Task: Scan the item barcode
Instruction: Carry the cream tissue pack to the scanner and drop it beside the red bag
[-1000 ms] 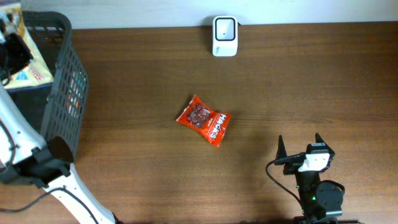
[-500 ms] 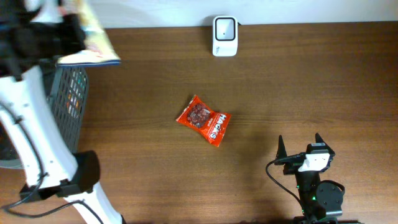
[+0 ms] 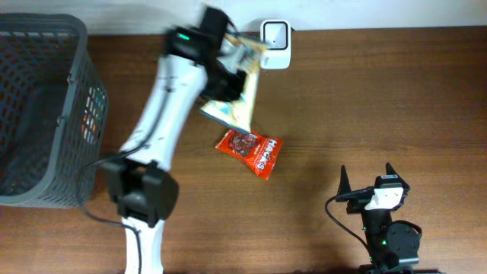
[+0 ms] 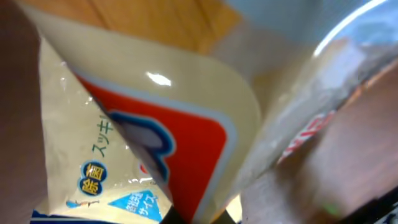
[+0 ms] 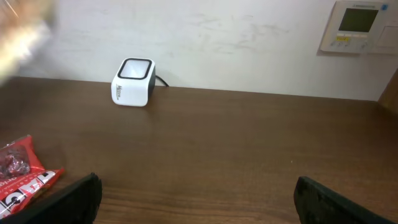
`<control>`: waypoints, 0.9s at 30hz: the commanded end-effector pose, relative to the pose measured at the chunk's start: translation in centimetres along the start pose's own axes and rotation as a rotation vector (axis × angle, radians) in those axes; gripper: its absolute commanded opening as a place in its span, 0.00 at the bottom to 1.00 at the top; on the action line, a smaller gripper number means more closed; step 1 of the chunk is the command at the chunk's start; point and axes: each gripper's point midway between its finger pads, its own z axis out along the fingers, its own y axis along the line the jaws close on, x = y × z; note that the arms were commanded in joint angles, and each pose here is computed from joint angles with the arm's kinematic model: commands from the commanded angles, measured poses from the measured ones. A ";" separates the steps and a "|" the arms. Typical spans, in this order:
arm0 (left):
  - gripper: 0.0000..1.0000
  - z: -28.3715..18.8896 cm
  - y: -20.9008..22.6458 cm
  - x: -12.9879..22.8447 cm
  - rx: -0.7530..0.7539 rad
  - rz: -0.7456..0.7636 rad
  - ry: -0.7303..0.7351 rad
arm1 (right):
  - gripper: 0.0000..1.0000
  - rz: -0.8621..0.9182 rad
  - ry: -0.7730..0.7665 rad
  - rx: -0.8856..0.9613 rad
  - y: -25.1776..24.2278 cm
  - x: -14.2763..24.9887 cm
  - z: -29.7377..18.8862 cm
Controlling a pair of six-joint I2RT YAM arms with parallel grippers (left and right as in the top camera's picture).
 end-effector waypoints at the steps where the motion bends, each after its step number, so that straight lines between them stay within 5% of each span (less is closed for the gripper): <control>1: 0.00 4.4 -2.9 2.3 0.021 0.034 0.082 | 0.98 0.009 0.007 0.009 -0.2 0.4 0.0; 5: 0.00 7.0 -5.1 3.6 0.031 0.090 0.107 | 0.98 0.009 0.007 0.009 -0.2 0.4 0.0; 7: 0.08 7.3 -5.9 3.7 0.036 0.111 0.103 | 0.98 0.009 0.007 0.009 -0.2 0.4 0.0; 10: 0.46 7.5 -6.6 3.7 0.042 0.127 0.094 | 0.98 0.009 0.007 0.009 -0.2 0.4 0.0; 14: 0.56 6.4 -6.1 3.4 0.050 0.104 0.099 | 0.98 0.009 0.007 0.009 -0.2 0.4 0.0; 20: 0.56 -1.9 -4.2 0.7 0.045 0.036 0.019 | 0.98 0.009 0.007 0.009 -0.2 0.4 0.0; 25: 0.74 -12.9 -1.9 -1.5 -0.001 0.026 -0.205 | 0.98 0.009 0.007 0.009 -0.2 0.4 0.0; 27: 0.93 -17.9 -0.6 -2.3 -0.025 0.018 -0.353 | 0.99 0.009 0.007 0.009 -0.2 0.4 0.0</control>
